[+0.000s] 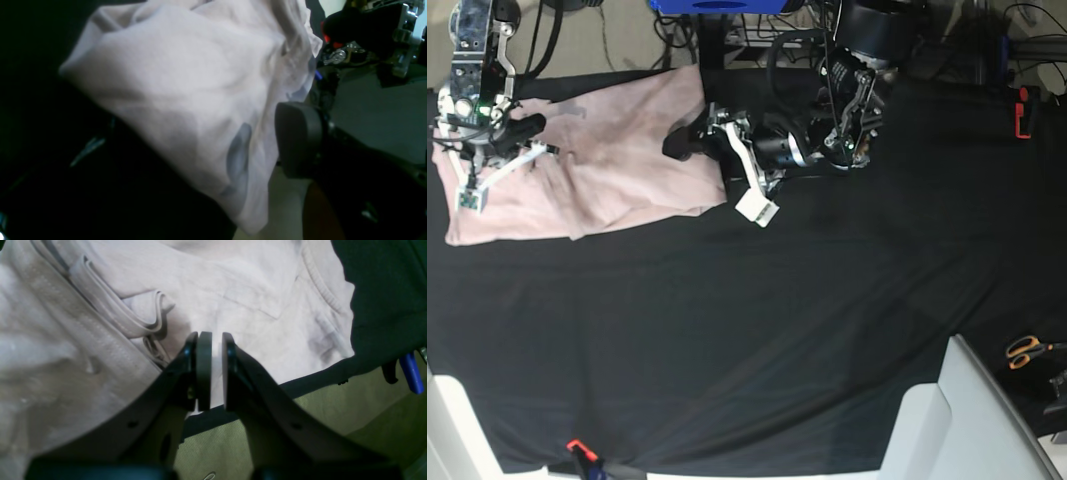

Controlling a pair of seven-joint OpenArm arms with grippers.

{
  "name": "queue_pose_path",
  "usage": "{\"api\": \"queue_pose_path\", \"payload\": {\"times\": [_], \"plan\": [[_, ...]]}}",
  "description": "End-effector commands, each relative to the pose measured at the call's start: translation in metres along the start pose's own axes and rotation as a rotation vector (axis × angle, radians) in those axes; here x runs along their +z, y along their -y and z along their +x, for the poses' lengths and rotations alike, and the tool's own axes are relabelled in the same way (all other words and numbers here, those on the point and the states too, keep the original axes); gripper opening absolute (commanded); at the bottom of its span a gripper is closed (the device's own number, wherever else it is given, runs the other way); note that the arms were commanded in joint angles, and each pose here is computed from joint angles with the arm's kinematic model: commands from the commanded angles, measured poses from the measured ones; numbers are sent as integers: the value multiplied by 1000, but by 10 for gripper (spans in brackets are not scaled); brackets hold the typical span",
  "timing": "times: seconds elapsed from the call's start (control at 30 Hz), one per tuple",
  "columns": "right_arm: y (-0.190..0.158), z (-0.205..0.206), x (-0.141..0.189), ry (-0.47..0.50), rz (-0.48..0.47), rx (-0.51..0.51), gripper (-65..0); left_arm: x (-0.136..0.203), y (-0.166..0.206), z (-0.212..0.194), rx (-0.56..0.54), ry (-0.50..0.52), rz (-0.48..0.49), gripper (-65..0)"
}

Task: Fold the T-shirt properly
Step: 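Reach the left gripper to the shirt's folded edge and grasp it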

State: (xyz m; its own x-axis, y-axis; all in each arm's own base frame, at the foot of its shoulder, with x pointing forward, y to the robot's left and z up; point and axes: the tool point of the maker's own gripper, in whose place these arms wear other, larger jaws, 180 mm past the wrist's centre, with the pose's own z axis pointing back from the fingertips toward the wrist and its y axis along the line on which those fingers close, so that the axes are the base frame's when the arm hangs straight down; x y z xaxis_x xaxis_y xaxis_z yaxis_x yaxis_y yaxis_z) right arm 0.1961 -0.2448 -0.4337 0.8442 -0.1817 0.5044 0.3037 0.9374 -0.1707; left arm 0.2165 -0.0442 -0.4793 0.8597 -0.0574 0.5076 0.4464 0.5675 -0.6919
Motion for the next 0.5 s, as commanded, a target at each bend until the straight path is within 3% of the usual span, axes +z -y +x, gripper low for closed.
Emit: {"api": "queue_pose_path", "payload": {"times": [0.0, 0.27, 0.47], "plan": [[5, 12, 2, 39, -15, 1, -599, -3, -5, -16, -8, -84, 32, -133], [6, 12, 2, 40, -17, 1, -599, -8, -13, -25, 48, -64, 36, -650], [6, 12, 2, 40, -17, 1, -599, -7, -13, -20, 40, -45, 38, -650]]}}
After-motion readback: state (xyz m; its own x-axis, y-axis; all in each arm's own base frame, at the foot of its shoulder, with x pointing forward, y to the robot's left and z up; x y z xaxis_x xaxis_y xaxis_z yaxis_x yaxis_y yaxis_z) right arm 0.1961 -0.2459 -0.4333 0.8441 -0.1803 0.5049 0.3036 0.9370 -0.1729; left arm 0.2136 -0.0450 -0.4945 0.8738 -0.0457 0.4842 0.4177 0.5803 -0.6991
